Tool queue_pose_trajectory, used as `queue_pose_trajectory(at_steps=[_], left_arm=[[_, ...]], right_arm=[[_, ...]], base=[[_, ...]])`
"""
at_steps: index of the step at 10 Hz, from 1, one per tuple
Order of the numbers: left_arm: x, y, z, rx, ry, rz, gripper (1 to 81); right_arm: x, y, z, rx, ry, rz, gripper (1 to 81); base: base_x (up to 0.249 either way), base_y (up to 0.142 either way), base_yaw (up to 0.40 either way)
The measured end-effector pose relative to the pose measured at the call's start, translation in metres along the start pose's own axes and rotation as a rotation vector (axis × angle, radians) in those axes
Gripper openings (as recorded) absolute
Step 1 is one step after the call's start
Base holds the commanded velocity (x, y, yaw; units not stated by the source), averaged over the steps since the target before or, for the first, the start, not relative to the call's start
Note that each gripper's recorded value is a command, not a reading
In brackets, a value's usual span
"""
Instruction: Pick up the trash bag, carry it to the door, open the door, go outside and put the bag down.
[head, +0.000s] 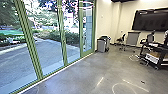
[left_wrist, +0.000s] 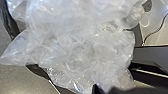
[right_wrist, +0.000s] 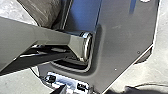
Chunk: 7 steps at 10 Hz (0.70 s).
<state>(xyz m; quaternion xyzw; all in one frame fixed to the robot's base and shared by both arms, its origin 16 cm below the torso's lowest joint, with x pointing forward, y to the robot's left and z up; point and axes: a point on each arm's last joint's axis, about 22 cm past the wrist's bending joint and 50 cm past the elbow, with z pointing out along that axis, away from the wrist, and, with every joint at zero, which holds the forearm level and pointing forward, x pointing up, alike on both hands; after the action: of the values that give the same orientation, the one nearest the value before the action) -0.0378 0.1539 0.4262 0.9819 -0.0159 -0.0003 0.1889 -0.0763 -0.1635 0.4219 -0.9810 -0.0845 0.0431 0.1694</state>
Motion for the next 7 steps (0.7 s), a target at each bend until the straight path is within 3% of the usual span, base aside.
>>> queue_pose_trajectory(at_steps=[7], left_arm=[[-0.0002,0.0024,0.0006,-0.003,0.0,0.001,1.0]], right_arm=[[0.0011,0.0019,-0.0005,-0.002,0.0,0.0,81.1]], base=[[0.143,-0.076,0.0]])
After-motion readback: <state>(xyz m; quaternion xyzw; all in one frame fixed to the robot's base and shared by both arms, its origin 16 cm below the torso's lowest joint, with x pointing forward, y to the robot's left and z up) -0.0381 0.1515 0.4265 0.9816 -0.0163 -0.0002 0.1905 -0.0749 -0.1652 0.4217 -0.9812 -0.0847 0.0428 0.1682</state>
